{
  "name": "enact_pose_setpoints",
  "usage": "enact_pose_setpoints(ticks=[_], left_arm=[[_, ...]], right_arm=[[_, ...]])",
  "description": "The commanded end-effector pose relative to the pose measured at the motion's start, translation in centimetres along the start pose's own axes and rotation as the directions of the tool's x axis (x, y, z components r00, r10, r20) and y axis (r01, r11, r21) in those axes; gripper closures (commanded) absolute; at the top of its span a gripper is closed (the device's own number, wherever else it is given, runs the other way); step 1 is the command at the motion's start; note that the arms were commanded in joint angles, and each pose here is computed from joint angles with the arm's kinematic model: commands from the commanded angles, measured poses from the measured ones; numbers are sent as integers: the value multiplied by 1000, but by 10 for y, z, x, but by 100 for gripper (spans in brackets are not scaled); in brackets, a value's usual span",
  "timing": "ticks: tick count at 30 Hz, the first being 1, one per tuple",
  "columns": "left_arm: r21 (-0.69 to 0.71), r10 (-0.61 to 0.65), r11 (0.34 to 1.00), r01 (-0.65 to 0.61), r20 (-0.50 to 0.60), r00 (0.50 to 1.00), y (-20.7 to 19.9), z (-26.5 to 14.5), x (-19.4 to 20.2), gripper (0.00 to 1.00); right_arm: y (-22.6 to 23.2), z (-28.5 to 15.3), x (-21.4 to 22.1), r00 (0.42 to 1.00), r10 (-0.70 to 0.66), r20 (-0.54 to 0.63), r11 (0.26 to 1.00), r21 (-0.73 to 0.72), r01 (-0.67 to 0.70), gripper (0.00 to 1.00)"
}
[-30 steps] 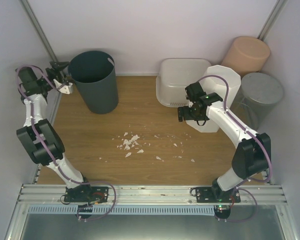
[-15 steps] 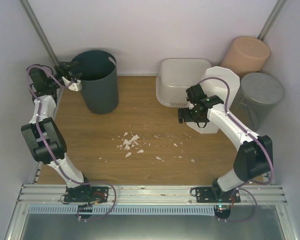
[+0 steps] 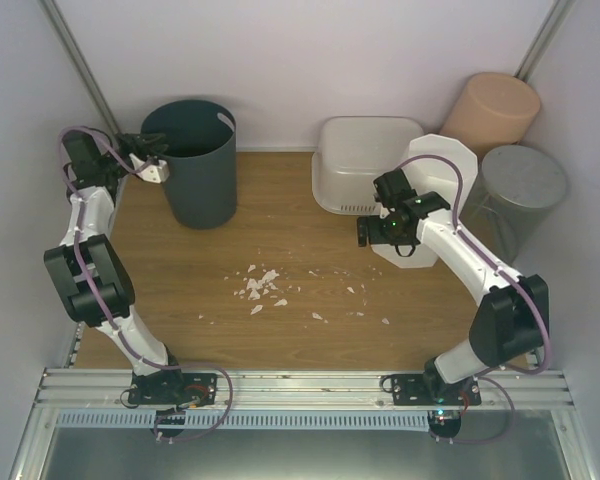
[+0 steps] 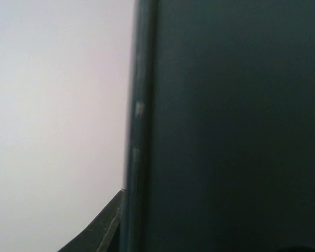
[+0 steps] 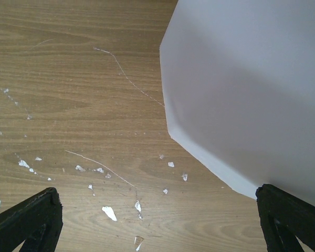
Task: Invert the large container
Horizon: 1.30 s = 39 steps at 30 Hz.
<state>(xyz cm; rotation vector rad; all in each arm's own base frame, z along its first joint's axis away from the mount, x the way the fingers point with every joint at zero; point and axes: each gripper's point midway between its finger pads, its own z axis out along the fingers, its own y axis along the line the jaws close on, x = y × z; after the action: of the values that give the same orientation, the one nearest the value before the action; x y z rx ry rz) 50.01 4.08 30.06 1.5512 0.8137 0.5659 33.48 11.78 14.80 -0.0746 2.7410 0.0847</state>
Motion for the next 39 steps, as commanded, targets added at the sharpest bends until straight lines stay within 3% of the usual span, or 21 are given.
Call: enact_pose_setpoints(ticks=[1,4,10,12,14,16,18,21,26,31,35,39], left_arm=[[-15,-76,997,77,25,997,26,1,-6,76],[-10,-191,982,191,23,981,42,2,-2,86],[-3,-258,966,258,41,965,59,-2,-8,100],[-2,-286,958,286,53,957,64,-3,-12,100],[-3,-351,936,352,81,933,76,-4,-17,100],[24,-472,881,473,118,874,91,-5,-21,100],[92,-608,794,601,153,779,99,-5,-29,100],[192,-795,607,772,170,583,100,-4,-42,100],[346,-957,283,894,155,243,83,-10,-74,100],[501,-998,-45,864,25,-66,38,-2,-120,100],[564,-972,-232,792,-95,-217,1,11,-144,100],[572,-886,-461,678,-259,-384,-33,28,-155,100]], right_arm=[[-7,-16,-15,997,30,76,1000,4,-31,0],[-5,-21,-18,995,33,90,999,-5,-32,0],[-3,-30,-21,993,39,108,999,-23,-37,0],[-3,-34,-21,992,43,116,999,-30,-39,0],[-1,-39,-23,992,44,122,998,-45,-38,0],[2,-48,-27,989,49,142,997,-62,-41,0],[5,-59,-33,985,55,165,996,-83,-41,0],[10,-79,-44,975,71,211,992,-119,-46,0],[15,-103,-52,961,86,264,985,-166,-42,0],[15,-121,-56,951,96,294,983,-179,-44,0],[18,-136,-56,947,104,304,978,-206,-42,0],[18,-146,-53,943,116,311,974,-222,-47,0]])
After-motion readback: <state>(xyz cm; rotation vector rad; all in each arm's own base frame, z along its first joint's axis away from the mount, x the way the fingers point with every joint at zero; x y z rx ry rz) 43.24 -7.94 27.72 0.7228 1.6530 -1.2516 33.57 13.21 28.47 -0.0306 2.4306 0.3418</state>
